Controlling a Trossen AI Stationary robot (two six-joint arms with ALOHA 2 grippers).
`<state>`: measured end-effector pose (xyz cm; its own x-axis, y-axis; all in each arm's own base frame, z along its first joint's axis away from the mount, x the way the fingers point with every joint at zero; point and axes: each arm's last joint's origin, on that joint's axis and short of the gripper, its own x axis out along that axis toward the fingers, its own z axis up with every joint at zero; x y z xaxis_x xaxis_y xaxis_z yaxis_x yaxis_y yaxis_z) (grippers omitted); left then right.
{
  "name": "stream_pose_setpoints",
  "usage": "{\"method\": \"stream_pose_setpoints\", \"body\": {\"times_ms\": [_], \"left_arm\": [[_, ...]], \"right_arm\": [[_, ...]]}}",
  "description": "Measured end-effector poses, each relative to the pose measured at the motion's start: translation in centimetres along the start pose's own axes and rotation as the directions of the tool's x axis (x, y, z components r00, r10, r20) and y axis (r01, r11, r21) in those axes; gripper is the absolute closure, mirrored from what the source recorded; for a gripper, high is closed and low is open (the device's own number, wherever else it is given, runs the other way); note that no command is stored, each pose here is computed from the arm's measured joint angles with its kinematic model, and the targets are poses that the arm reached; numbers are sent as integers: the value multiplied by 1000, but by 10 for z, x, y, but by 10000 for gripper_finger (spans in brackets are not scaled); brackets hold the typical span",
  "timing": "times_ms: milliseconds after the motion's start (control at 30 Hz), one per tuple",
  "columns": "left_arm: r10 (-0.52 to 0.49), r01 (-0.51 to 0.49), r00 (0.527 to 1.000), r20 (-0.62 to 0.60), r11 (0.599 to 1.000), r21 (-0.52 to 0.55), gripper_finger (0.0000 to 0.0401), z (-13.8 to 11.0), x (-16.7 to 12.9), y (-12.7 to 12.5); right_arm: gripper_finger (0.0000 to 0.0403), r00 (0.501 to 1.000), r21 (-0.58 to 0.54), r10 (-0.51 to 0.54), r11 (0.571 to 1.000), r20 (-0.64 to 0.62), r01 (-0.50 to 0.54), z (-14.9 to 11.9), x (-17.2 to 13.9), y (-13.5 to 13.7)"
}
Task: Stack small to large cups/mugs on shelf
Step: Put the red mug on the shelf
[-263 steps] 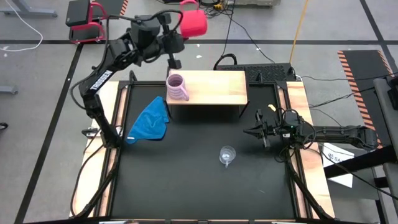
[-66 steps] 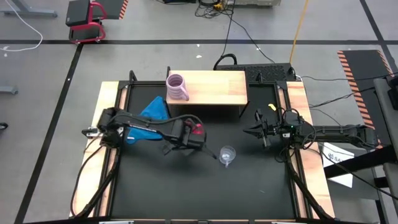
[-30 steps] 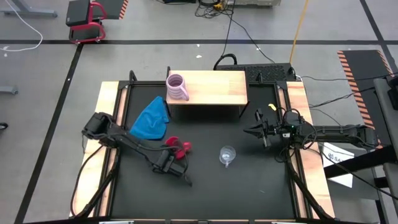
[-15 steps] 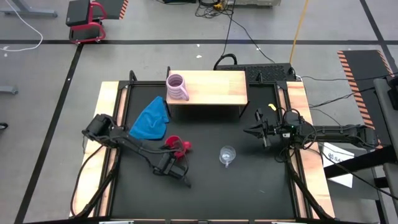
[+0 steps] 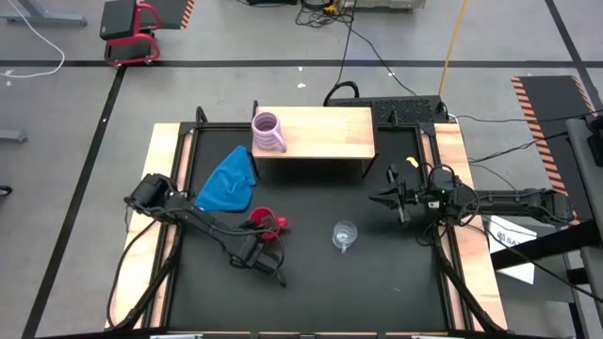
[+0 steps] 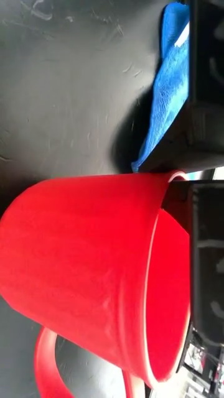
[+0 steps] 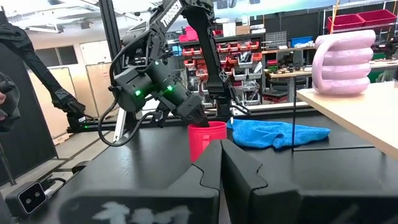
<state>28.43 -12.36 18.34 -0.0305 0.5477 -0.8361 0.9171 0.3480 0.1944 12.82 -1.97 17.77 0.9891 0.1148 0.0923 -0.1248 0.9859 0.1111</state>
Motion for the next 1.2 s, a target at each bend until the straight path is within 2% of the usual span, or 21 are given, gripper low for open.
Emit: {"method": "stream_pose_setpoints", "body": {"times_ms": [100, 300, 533, 700, 833, 967, 1067, 1200], "left_arm": [[25, -25, 1000, -17, 1000, -1, 382, 0, 0, 1], [83, -86, 995, -58, 995, -52, 322, -2, 0, 2], [77, -83, 995, -56, 990, -116, 276, -2, -1, 2], [35, -42, 999, -39, 975, -219, 250, -8, -18, 8], [51, -51, 999, -10, 935, -352, 236, -19, -44, 17], [86, -11, 985, 147, 893, -449, 231, -40, -72, 22], [156, 11, 949, 273, 851, -526, 234, -64, -91, 23], [287, 32, 882, 373, 755, -655, 237, -108, -113, 22]], "right_arm": [[403, 1000, 0, 0, 1000, 0, 0, 0, 0, 0], [403, 1000, 0, 0, 1000, 0, 0, 0, 0, 0], [403, 1000, 0, 0, 1000, 1, 0, 0, 0, 0], [403, 1000, -1, 0, 1000, 1, 0, 0, 0, 0], [403, 1000, -4, 1, 1000, 9, -1, 1, 0, 0], [403, 1000, -4, 1, 1000, 9, -1, 1, 0, 0], [403, 1000, -2, 1, 1000, 8, -1, 1, 0, 0], [403, 1000, 0, 1, 1000, 8, -1, 1, 0, 0]]}}
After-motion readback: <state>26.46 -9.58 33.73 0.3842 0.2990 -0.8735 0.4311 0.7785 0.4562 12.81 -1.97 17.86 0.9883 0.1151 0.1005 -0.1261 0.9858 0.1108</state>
